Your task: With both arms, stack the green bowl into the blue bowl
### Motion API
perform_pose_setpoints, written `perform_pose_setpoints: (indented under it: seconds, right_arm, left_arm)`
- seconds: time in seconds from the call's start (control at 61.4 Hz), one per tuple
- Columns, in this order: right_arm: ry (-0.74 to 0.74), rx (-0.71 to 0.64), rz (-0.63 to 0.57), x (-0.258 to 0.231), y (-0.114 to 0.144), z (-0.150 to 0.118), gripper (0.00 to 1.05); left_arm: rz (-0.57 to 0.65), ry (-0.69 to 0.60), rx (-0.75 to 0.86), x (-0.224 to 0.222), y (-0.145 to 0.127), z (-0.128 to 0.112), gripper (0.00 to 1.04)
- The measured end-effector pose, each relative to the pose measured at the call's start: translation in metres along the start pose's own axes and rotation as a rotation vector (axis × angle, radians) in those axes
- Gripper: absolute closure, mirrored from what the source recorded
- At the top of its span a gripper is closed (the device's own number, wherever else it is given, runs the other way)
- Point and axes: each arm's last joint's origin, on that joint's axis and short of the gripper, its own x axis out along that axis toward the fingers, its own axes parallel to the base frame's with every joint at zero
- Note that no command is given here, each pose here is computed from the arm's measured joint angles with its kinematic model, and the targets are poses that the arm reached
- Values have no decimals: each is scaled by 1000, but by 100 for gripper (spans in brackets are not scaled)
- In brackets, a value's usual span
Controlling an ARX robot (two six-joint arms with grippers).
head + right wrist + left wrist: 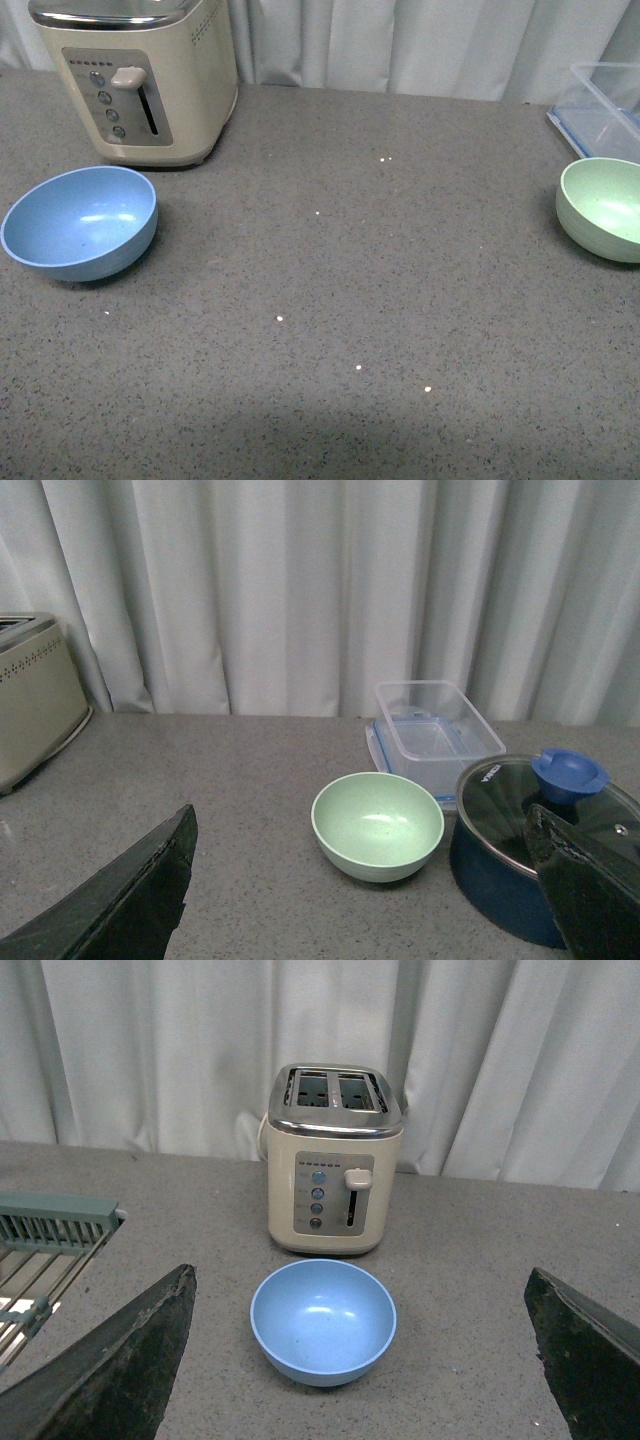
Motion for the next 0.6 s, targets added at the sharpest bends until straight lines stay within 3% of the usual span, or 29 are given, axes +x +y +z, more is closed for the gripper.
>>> perform_pose_setpoints:
  seconds: [0.602]
  right_arm:
    - [0, 0, 0, 0, 0, 0, 9]
  left_arm:
    - [0, 0, 0, 0, 0, 0, 6]
